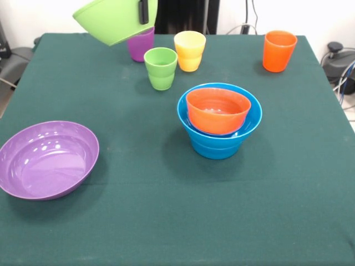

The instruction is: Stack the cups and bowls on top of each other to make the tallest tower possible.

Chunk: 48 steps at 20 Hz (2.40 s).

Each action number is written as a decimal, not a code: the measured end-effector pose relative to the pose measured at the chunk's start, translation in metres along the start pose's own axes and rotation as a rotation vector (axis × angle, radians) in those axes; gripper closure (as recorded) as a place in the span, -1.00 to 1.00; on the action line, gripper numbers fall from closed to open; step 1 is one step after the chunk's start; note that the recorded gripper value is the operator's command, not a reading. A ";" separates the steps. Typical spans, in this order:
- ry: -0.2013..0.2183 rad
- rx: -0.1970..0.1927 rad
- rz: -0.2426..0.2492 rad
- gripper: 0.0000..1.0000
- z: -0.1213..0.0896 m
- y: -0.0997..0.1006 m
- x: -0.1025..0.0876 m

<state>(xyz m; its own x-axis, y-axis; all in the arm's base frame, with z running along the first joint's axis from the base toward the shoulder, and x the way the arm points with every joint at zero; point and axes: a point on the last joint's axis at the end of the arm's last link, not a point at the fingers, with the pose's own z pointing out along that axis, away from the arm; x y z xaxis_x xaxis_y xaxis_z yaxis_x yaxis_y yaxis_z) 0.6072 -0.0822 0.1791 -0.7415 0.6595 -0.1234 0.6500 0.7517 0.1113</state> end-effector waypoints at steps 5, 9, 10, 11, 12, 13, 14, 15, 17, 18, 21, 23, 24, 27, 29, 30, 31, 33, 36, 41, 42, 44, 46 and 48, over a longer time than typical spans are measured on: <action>-0.006 -0.010 0.006 1.00 -0.001 0.007 0.000; -0.037 -0.045 0.032 1.00 -0.001 0.018 -0.004; -0.044 -0.052 0.036 1.00 -0.001 0.020 -0.005; -0.050 -0.058 0.040 1.00 -0.001 0.023 -0.006; -0.070 -0.079 0.051 1.00 0.000 0.029 -0.008; -0.078 -0.088 0.054 1.00 0.000 0.032 -0.008; -0.085 -0.095 0.056 1.00 0.001 0.035 -0.009; -0.098 -0.113 0.063 1.00 0.001 0.041 -0.010; -0.108 -0.126 0.066 1.00 0.001 0.047 -0.010; -0.113 -0.134 0.066 1.00 0.002 0.050 -0.011; -0.125 -0.153 0.063 1.00 0.004 0.059 -0.010; -0.133 -0.164 0.056 1.00 0.006 0.066 -0.008; -0.134 -0.165 0.055 1.00 0.006 0.066 -0.007; -0.132 -0.167 0.053 1.00 0.007 0.068 -0.005; -0.131 -0.166 0.053 1.00 0.007 0.067 -0.005; -0.131 -0.166 0.053 1.00 0.007 0.067 -0.005; -0.131 -0.167 0.053 1.00 0.007 0.067 -0.005; -0.131 -0.166 0.053 1.00 0.007 0.067 -0.005; -0.131 -0.167 0.052 1.00 0.007 0.068 -0.004; -0.131 -0.167 0.051 1.00 0.007 0.068 -0.004; -0.131 -0.167 0.051 1.00 0.007 0.069 -0.004; -0.131 -0.167 0.051 1.00 0.007 0.069 -0.004; -0.131 -0.167 0.051 1.00 0.007 0.069 -0.004; -0.131 -0.167 0.051 1.00 0.007 0.069 -0.004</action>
<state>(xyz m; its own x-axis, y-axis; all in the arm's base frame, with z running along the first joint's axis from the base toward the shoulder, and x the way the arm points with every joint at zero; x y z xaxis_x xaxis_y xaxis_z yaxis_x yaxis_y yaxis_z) 0.6560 -0.0333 0.1799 -0.6737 0.6993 -0.2390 0.6413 0.7139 0.2811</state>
